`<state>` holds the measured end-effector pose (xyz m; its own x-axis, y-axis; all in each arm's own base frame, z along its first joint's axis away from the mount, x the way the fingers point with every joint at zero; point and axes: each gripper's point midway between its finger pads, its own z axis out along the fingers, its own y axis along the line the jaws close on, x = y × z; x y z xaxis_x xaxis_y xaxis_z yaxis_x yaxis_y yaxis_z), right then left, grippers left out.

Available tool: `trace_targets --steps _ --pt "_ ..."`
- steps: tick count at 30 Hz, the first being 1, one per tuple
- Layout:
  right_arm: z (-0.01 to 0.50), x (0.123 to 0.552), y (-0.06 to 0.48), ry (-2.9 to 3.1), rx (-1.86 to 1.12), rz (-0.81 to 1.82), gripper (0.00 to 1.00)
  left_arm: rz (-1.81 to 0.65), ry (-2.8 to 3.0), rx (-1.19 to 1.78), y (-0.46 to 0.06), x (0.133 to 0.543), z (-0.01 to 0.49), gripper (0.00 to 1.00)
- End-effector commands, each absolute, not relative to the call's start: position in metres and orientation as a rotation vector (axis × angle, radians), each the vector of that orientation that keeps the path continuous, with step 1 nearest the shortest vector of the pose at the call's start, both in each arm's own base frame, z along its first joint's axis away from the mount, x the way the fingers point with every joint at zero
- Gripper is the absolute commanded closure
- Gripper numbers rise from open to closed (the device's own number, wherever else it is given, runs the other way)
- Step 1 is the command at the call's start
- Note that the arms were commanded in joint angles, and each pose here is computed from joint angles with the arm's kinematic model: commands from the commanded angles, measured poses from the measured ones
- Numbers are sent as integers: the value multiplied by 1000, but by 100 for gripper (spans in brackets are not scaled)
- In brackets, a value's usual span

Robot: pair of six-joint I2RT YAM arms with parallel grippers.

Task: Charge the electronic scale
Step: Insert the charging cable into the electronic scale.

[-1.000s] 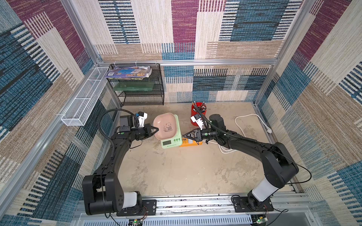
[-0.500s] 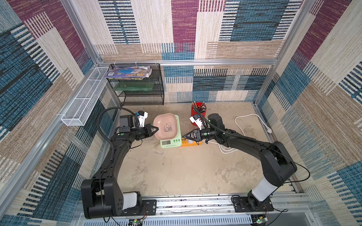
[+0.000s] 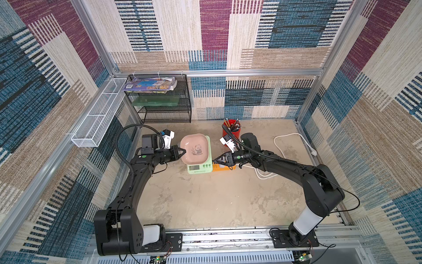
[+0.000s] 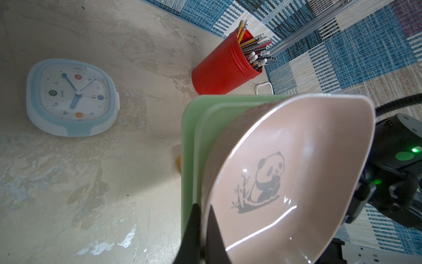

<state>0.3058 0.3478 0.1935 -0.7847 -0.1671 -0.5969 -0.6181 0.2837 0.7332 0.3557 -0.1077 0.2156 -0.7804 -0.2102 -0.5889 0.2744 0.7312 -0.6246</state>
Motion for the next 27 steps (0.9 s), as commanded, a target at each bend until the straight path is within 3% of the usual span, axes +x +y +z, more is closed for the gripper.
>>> trace_targets --steps 1,7,12,27 --pt "196 309 346 2130 -717 1472 76 -988 2261 66 -114 355 219 100" --pt "204 314 330 2088 -711 1403 52 -999 2292 2 -117 357 200 100" --pt "206 320 318 2069 -692 1340 40 -1005 2315 4 -122 355 194 100" --pt "225 331 289 1957 -610 1125 38 -972 2443 -100 -122 344 171 100"
